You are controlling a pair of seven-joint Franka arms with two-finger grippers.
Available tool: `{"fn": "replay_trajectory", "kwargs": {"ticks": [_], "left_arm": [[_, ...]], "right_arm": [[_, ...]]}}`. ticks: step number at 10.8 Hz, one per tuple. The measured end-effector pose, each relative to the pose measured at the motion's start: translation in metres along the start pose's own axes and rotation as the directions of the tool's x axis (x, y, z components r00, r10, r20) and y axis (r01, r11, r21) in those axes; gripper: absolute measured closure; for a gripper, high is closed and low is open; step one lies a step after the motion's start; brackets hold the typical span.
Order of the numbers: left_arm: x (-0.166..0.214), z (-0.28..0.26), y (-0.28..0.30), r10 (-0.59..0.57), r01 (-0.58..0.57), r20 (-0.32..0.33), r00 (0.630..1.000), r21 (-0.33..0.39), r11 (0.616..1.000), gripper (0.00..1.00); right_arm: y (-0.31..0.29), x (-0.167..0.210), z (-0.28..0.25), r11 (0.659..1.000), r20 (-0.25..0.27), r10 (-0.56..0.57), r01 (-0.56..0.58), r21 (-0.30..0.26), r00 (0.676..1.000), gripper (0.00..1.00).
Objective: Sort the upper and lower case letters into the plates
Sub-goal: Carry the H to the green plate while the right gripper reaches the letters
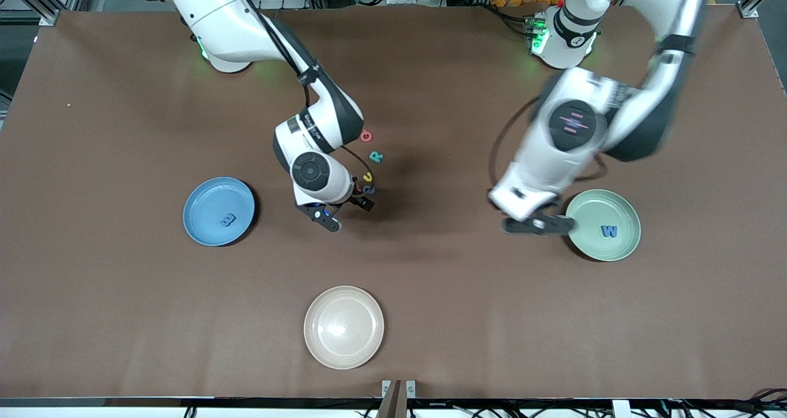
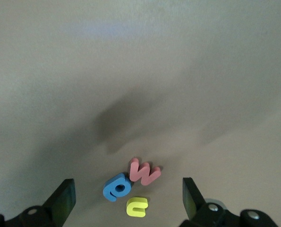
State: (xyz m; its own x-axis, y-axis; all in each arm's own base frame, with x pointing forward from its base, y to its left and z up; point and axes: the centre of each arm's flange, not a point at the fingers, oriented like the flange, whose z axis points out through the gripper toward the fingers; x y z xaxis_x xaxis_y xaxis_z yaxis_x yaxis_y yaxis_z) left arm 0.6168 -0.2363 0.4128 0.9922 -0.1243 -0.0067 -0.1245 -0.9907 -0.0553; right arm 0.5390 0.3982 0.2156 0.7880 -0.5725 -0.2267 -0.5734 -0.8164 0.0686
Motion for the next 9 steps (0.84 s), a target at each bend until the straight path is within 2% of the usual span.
{"fn": "replay_trajectory", "kwargs": {"ticks": [2, 4, 7, 9], "left_arm": [[0.007, 0.017, -0.096, 0.16, -0.16, 0.04, 0.986, 0.001, 0.987, 0.65], [0.003, 0.051, -0.163, 0.217, -0.218, 0.105, 0.97, -0.002, 0.976, 0.65], [0.0, 0.126, -0.215, 0.213, -0.213, 0.181, 0.96, -0.018, 0.977, 0.65], [0.0, 0.168, -0.228, 0.172, -0.165, 0.205, 0.964, -0.048, 0.985, 0.65]], "right_arm": [[0.005, 0.003, 0.01, 0.999, 0.0, 0.043, -0.043, -0.01, 0.999, 0.0], [0.012, 0.01, 0.023, 0.985, -0.019, 0.171, -0.171, 0.024, 0.985, 0.0], [0.014, 0.017, 0.027, 0.935, -0.016, 0.35, -0.348, 0.07, 0.937, 0.0], [0.013, 0.012, 0.029, 0.917, 0.0, 0.393, -0.392, 0.07, 0.92, 0.0]]}}
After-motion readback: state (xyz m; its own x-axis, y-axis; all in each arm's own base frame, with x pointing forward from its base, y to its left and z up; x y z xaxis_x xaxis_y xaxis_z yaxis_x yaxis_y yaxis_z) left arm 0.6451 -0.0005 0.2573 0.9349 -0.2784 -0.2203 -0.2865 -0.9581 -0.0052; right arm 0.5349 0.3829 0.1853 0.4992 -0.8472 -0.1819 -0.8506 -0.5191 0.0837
